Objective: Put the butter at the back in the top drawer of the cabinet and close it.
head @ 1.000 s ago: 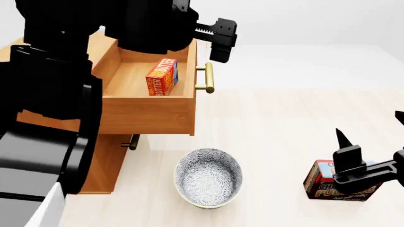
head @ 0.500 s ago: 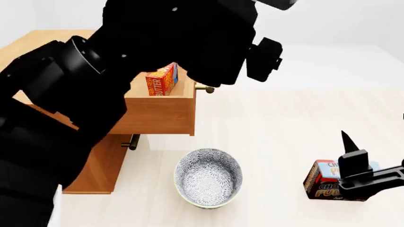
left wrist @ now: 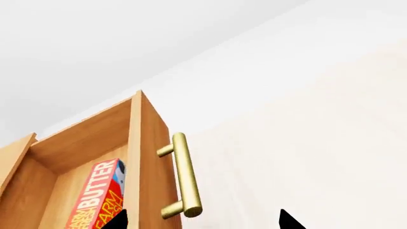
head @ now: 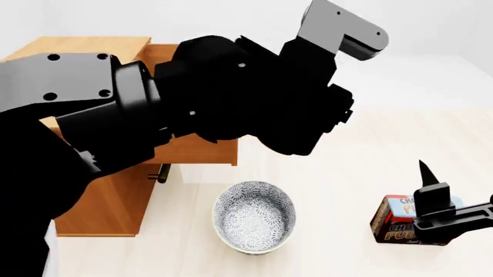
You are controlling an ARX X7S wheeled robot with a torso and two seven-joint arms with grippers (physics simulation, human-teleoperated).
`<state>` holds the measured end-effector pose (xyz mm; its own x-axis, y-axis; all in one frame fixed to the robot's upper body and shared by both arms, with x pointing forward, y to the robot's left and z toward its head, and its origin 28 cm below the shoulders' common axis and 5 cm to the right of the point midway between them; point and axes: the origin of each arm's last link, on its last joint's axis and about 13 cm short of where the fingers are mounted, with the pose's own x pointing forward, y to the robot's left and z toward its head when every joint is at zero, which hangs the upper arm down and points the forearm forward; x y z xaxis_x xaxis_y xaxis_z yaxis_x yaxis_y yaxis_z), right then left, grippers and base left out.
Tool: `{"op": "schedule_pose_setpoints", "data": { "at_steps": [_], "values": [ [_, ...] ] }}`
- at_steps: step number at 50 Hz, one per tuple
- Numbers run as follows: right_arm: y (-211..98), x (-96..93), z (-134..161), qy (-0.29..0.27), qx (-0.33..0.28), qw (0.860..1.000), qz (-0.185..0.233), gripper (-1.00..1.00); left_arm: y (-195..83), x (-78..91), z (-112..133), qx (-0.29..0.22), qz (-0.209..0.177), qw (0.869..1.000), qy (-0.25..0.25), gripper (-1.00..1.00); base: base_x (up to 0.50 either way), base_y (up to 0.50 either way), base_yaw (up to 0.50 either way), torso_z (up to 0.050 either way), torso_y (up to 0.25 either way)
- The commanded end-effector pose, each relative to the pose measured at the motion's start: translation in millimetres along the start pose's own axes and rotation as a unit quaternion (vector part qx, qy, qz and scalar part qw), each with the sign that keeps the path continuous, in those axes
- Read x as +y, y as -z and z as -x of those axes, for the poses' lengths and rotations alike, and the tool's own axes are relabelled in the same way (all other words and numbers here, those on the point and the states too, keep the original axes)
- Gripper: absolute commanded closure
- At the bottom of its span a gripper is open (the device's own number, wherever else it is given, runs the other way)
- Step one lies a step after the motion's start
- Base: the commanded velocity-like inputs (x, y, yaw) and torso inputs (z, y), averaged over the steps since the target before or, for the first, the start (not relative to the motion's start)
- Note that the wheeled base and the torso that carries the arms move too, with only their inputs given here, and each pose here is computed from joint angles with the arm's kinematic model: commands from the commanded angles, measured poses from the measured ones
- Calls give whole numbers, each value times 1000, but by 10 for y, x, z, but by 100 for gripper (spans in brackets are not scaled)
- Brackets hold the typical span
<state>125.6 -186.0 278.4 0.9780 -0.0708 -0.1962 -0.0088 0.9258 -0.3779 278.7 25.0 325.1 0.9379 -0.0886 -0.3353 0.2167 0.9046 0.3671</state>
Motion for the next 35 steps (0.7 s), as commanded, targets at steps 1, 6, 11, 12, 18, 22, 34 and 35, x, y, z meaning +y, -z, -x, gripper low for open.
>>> {"op": "schedule_pose_setpoints", "data": {
  "at_steps": [1,6,11,12,18,22,34,35],
  "values": [
    [11,-1,-15,4,3,1000,-3,-100,182,-91,-58,11,-13,1000,-1,-100,0,0,0,0,0],
    [24,1,-29,5,6,1000,-4,-100,252,-119,-83,17,-20,1000,2,-100,0,0,0,0,0],
    [41,1,-49,6,8,1000,-5,-100,310,-132,-123,20,-25,999,2,-100,0,0,0,0,0],
    [47,1,-55,6,8,1000,-5,-100,326,-136,-131,20,-28,999,4,-100,0,0,0,0,0],
    [66,1,-79,8,11,1000,-7,-100,379,-146,-169,26,-32,999,8,-100,0,0,0,0,0],
    [68,5,-76,9,12,1000,-7,-100,407,-142,-196,32,-36,999,6,-100,0,0,0,0,0],
    [71,11,-71,11,13,1000,-6,-100,479,-129,-279,48,-42,998,-1,-100,0,0,0,0,0],
    [71,11,-70,11,13,1000,-6,-100,489,-129,-287,50,-43,998,-2,-100,0,0,0,0,0]
  ]
}}
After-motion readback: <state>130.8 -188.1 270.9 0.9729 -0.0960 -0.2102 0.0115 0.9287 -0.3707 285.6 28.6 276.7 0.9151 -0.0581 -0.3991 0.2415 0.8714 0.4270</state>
